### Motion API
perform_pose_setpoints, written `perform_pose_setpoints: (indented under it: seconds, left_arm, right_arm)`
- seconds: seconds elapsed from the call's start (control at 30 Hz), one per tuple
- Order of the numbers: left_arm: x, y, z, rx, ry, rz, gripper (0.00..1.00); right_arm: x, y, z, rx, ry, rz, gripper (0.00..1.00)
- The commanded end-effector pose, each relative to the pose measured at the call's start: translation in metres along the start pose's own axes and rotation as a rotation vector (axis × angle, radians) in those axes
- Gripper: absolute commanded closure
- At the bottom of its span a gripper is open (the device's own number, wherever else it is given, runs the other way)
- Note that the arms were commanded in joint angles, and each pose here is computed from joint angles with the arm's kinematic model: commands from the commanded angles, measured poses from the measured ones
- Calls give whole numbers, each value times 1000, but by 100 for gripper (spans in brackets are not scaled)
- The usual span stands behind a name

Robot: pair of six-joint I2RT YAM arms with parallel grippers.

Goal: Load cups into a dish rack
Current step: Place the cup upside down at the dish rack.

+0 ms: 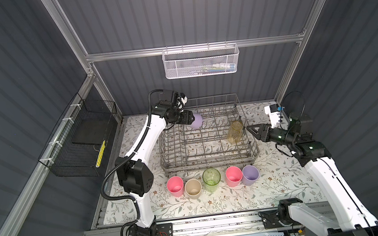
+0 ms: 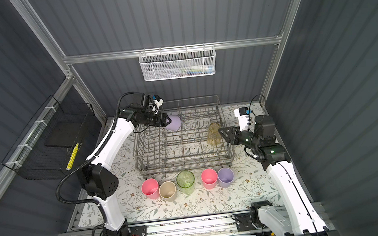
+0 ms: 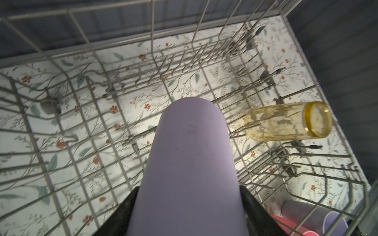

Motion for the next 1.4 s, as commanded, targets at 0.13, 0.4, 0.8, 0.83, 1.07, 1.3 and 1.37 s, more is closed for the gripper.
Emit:
perform_pose_setpoints:
  seconds: [0.13,0.4,0.8,0.83,1.07,1.3,1.37]
  left_arm:
    - [5,-15,-20,73,77,36,63]
    - [2,-31,-14,156,100,83,63]
    - [7,-48,17,249,151,101,63]
    - [8,-48,19,253,155,102,63]
    - [16,-54,38,293,196,105,63]
    - [20,-52,53,312,219,113,59]
    - [20,-51,57,318,225,118,57]
  right_arm:
    - [-11,-10,4,33,-41,-14,58]
    - [-17,-18,10,59,-36,8,57]
    - [-22,-25,14,78,-38,22,57]
    - [-22,-26,14,81,-37,23,57]
    - [-25,-29,18,93,-34,33,57]
    - [-29,-33,22,106,-30,47,57]
    - [-29,-34,23,109,-32,49,57]
Point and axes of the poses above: each gripper's point midway between its finger pads, its own z axis out along the fingers, its own x axis along the line the jaws close on, y = z × x, the point moved 2 cm from there along -z, back along the fingers, and after that the axes turned 5 degrees about -z, right-handed, at the moved point
